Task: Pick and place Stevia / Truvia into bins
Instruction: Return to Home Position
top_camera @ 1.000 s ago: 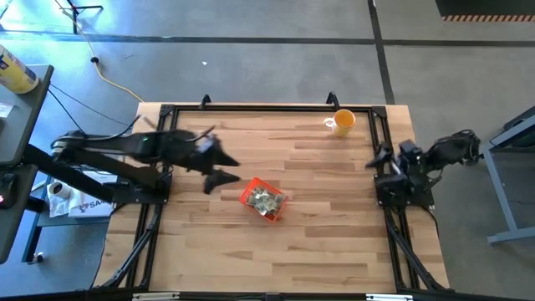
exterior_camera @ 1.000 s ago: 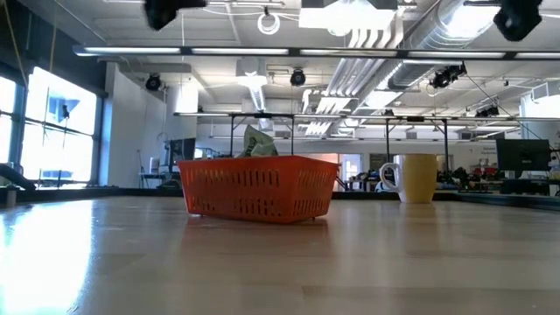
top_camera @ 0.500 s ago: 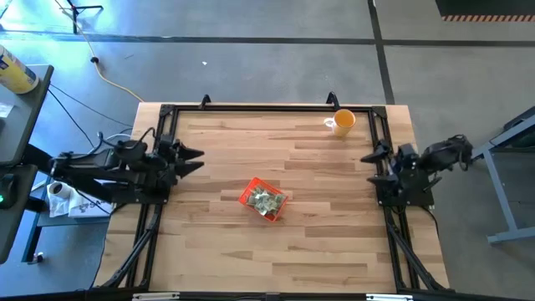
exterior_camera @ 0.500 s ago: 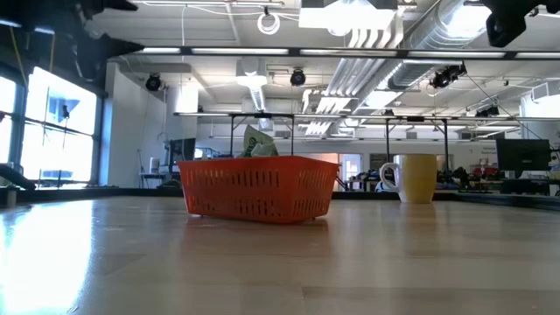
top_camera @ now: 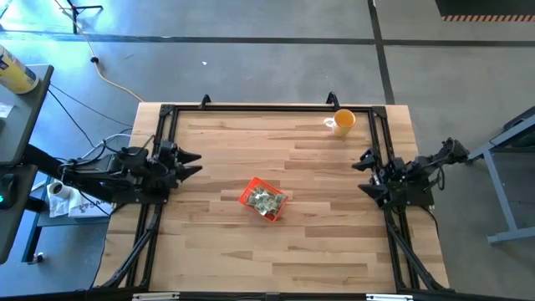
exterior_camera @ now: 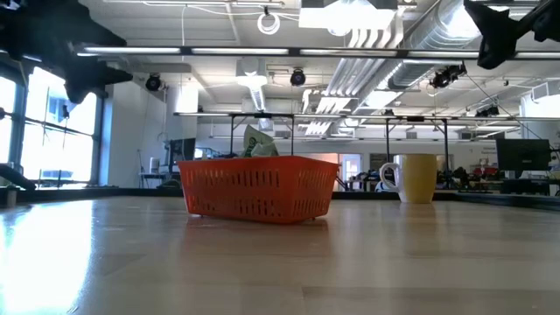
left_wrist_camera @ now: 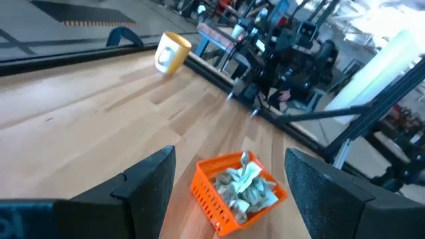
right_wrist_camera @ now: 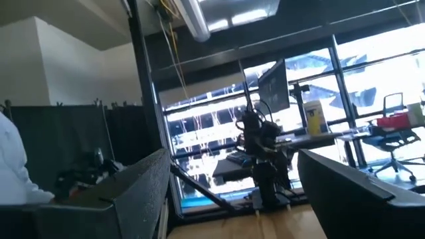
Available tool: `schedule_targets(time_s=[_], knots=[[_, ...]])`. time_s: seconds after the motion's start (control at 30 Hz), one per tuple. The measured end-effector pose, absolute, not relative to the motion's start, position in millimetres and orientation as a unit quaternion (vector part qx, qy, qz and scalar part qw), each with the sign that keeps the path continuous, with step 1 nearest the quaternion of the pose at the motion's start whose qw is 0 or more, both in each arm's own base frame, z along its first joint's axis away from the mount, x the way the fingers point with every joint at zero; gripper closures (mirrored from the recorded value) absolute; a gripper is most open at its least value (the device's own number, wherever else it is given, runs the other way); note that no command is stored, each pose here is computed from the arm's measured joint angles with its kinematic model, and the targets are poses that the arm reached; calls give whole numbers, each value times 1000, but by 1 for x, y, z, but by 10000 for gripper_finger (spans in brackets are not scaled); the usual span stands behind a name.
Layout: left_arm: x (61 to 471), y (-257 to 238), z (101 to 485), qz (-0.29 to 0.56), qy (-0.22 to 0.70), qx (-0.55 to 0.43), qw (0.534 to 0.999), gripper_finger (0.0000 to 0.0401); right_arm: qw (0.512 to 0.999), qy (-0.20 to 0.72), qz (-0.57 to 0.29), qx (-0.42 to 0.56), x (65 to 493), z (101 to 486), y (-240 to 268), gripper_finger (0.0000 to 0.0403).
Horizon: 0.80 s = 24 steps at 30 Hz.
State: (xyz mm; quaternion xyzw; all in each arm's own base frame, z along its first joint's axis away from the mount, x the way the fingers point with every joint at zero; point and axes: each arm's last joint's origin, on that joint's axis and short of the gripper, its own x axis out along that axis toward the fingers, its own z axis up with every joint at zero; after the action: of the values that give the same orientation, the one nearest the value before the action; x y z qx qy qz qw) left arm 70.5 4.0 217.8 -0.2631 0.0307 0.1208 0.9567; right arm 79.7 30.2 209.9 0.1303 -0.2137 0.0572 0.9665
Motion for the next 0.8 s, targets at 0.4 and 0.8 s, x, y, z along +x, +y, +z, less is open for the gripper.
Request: schedule_targets(time_s=[0.4,0.8], knots=[[68,8,211,186,62,-196,961,84,986,-142,20,79,86,195,29,84],[67,9,207,211,77,-188,956,84,996,-70,14,45,89,180,31,84]])
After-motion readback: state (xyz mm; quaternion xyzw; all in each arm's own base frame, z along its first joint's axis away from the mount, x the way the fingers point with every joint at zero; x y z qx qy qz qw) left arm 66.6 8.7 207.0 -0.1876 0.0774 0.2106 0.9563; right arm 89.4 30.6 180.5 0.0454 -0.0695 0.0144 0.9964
